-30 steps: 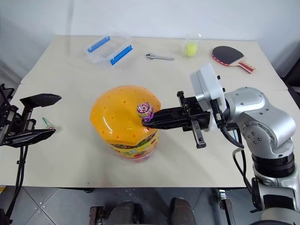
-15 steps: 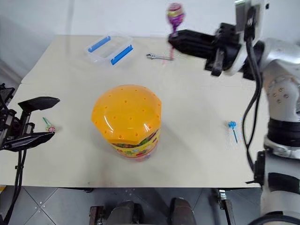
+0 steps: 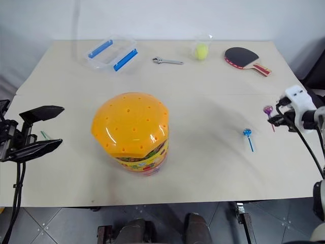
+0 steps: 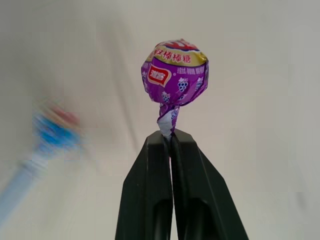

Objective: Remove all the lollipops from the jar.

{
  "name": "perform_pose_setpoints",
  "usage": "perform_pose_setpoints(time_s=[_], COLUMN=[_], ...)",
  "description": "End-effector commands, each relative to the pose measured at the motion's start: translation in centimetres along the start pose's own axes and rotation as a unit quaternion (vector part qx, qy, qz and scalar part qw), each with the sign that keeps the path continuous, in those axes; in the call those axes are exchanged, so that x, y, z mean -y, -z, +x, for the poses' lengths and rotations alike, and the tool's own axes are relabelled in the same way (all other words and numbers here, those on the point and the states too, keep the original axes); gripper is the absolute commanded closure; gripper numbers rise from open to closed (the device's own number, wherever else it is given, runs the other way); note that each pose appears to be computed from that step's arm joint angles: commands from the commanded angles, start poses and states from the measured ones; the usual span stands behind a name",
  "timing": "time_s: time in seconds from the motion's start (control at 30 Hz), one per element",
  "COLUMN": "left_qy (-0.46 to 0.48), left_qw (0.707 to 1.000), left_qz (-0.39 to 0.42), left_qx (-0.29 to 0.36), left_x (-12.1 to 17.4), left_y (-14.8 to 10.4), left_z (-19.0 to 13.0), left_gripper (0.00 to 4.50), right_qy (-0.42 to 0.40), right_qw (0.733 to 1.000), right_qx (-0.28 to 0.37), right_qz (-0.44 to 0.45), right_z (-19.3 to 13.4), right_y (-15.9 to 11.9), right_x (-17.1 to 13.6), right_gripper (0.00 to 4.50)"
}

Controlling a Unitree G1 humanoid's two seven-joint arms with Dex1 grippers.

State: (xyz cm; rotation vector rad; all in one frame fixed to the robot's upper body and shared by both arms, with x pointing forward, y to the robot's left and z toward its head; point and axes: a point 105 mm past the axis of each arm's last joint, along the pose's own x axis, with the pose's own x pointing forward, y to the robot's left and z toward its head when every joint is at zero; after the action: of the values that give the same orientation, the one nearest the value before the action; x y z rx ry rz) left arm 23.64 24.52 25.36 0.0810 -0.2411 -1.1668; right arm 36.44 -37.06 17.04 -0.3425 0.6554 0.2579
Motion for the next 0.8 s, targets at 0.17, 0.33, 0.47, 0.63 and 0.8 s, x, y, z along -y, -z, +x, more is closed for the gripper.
perform_pose_setpoints(time_s=[0.17, 0.33, 0.47, 0.63, 0.8], left_qy=[-0.045, -0.082, -0.106, -0.104, -0.091], left_qw=[0.999, 0.995, 0.991, 0.991, 0.991], left_qz=[-0.016, -0.037, -0.045, -0.039, -0.056], left_qx=[-0.017, -0.052, -0.069, -0.076, -0.084], left_x=[-0.4, -0.7, -1.0, -0.7, -0.4], left_y=[-0.1, 0.9, 1.6, 2.3, 3.4], left_z=[-0.8, -1.1, -1.1, -0.8, -1.0], left_gripper=[0.0, 0.0, 0.0, 0.0, 0.0], right_qy=[0.014, 0.012, 0.009, -0.039, -0.151], right_qw=[1.0, 1.0, 0.999, 0.989, 0.942], right_qx=[0.004, 0.017, 0.044, 0.145, 0.294], right_qz=[0.015, 0.02, 0.015, -0.005, -0.063], right_z=[0.0, -0.7, -2.2, -5.5, -8.4], right_y=[0.5, 0.5, 0.1, -2.8, -5.6], right_x=[0.8, 1.1, 1.5, 0.1, -5.4], right_gripper=[4.0, 2.45, 1.03, 0.01, 0.01])
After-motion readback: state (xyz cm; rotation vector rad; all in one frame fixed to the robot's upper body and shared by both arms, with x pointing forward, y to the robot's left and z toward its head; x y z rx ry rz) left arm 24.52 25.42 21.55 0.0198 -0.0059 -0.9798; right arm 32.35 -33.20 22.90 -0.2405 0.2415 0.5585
